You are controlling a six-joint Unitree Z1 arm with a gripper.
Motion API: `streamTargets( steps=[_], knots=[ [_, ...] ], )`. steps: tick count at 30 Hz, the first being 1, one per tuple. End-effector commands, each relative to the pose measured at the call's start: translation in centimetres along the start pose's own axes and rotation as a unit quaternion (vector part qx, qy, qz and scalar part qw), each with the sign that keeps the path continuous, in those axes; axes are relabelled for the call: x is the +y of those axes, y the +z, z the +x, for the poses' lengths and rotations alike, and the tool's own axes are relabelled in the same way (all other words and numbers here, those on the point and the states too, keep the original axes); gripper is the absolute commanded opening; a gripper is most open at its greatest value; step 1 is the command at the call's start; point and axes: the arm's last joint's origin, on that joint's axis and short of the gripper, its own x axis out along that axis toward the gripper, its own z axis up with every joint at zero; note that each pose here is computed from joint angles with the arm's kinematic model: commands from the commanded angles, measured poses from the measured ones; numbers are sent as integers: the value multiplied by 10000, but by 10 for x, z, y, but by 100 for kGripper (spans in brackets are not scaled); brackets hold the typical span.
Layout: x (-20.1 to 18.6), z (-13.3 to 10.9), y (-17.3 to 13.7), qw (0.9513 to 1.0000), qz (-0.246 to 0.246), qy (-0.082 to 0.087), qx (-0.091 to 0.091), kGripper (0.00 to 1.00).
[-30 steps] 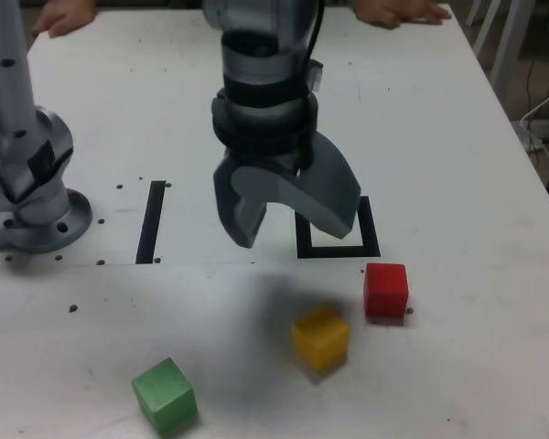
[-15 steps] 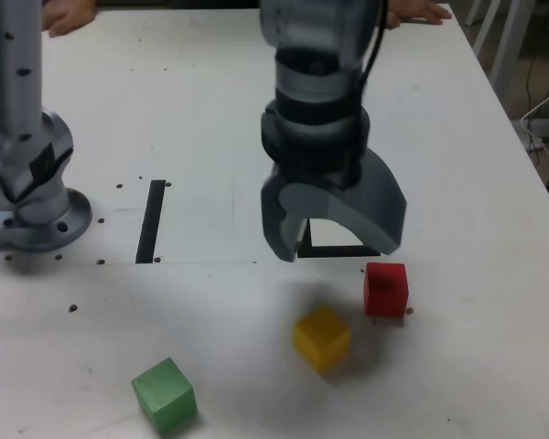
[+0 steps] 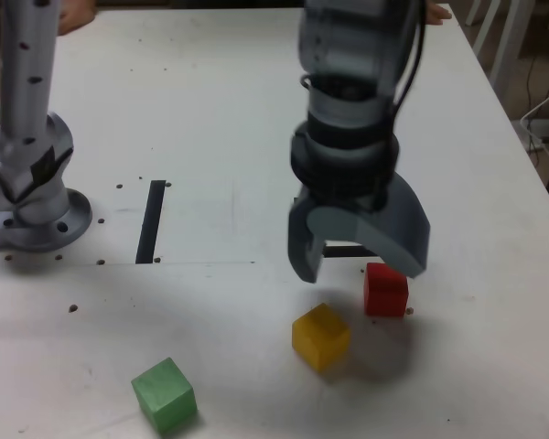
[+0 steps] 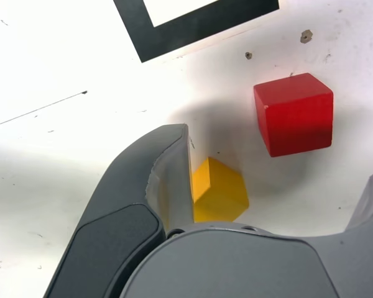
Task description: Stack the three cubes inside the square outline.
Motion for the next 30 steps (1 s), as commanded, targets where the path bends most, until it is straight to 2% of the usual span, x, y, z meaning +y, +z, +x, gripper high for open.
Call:
streamTargets(
  steps=[1, 10, 17, 30],
  knots=[
    [-1, 7, 7, 10000, 9, 8, 60, 99],
    [-3, 24, 30, 9998, 83, 81, 164, 99],
    [-3, 32, 35, 9996, 111, 82, 265, 98],
    [5, 32, 39, 9988, 53, 81, 477, 85]
  ],
)
